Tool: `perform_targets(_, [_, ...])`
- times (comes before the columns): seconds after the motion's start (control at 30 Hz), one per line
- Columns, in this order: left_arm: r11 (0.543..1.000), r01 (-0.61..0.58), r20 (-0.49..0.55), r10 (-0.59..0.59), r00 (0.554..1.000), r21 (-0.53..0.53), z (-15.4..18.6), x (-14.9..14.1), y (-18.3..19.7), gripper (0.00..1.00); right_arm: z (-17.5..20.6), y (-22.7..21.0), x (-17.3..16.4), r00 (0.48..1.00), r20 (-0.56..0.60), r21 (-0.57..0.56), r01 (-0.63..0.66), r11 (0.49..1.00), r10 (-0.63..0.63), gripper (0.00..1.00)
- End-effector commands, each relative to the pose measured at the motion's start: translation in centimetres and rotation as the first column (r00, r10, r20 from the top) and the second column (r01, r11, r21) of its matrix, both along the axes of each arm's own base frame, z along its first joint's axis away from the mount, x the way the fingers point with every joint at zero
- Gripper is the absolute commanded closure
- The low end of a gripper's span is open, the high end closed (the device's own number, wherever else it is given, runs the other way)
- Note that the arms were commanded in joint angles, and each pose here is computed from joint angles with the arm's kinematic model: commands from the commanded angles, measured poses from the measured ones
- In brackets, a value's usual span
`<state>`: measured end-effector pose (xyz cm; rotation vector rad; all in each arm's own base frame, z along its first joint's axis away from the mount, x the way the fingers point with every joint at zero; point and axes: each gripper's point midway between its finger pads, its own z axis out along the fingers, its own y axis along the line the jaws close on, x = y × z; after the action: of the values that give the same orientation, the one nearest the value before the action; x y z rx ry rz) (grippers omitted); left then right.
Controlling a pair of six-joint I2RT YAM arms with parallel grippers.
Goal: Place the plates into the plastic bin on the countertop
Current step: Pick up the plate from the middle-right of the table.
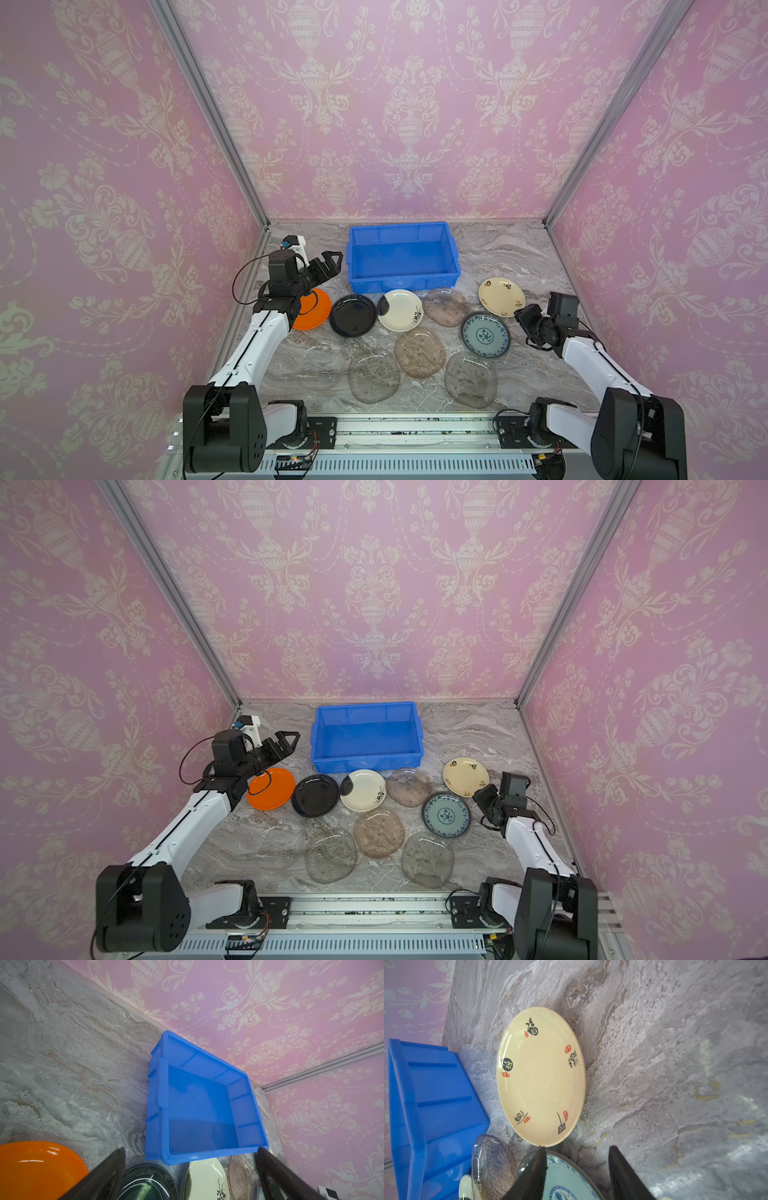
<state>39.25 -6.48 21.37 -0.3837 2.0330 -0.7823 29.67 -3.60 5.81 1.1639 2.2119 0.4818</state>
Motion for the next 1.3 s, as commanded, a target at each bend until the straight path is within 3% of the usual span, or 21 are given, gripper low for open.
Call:
perform_targets(0.0, [0.999,0.038,0.021,-0.037,0.999,-0.028,0.8,0.6,-1.3,0.01,0.1,-0.4,1.5,0.998,0.048,0.028,0.027,0.999,-0.029,0.51])
perform_targets(0.73, [0.997,0.071,0.008,-0.071,0.997,-0.016,-1.4,1.9,-3.2,0.01,-4.9,-1.1,3.1,0.993,0.01,0.092,0.119,0.989,-0.12,0.66])
perform_targets(1.27, [0.998,0.059,-0.018,-0.059,0.998,-0.004,-2.8,2.6,-3.1,0.01,-6.0,-1.4,2.9,0.989,-0.004,0.091,0.147,0.985,-0.147,0.74])
